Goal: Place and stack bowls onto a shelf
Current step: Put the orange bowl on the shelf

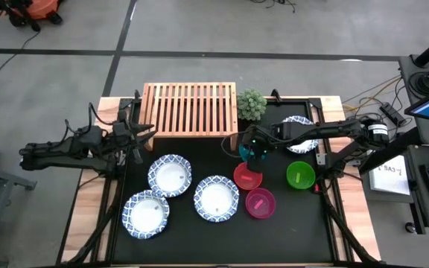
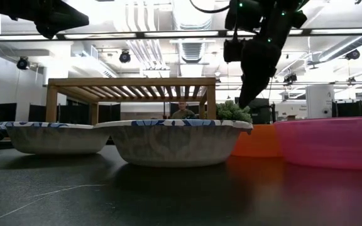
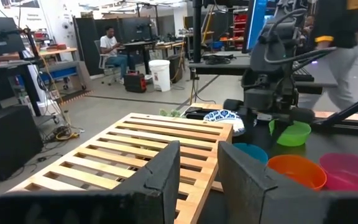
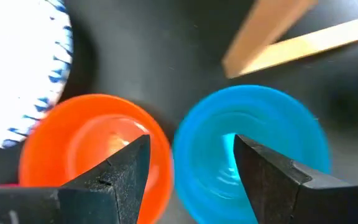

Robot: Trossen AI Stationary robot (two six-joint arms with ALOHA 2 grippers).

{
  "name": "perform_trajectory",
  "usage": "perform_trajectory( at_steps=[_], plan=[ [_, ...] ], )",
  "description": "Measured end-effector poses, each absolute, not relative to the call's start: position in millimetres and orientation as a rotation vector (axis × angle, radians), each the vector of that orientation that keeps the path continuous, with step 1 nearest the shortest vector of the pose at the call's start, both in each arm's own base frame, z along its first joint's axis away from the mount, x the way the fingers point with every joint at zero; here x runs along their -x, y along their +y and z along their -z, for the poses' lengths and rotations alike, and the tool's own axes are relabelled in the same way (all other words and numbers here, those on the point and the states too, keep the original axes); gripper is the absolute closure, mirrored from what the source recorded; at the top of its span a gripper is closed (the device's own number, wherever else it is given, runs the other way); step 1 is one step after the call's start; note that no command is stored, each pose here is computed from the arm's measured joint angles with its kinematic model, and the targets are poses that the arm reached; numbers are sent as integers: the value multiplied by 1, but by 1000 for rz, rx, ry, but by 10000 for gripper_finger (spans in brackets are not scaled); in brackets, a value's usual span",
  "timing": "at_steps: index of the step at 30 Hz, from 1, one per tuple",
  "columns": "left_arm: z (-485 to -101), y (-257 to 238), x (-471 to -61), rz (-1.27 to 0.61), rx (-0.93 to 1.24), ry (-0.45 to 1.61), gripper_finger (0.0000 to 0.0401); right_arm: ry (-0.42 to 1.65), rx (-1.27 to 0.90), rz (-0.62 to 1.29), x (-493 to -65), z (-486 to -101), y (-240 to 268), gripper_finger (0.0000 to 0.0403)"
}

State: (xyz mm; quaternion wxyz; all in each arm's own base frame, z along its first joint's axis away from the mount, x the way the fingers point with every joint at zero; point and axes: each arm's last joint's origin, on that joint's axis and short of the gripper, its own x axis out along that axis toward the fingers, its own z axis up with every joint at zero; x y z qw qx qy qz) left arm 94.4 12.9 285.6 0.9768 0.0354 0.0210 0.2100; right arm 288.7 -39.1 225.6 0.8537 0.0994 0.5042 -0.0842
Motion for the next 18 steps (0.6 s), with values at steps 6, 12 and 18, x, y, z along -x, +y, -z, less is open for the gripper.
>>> perform_trajectory(
  at_steps=[6, 12, 18],
  plan=[
    [-285, 13, -95, -422, -91, 48, 310, 944, -173, 91, -305, -228, -15, 181],
    [-286, 13, -94, -422, -102, 48, 310, 953, -97, 79, -314, -216, -9, 181],
    [-285, 13, -94, -422, -106, 54, 310, 1019, 42, -6, -323, -214, -5, 182]
  ],
)
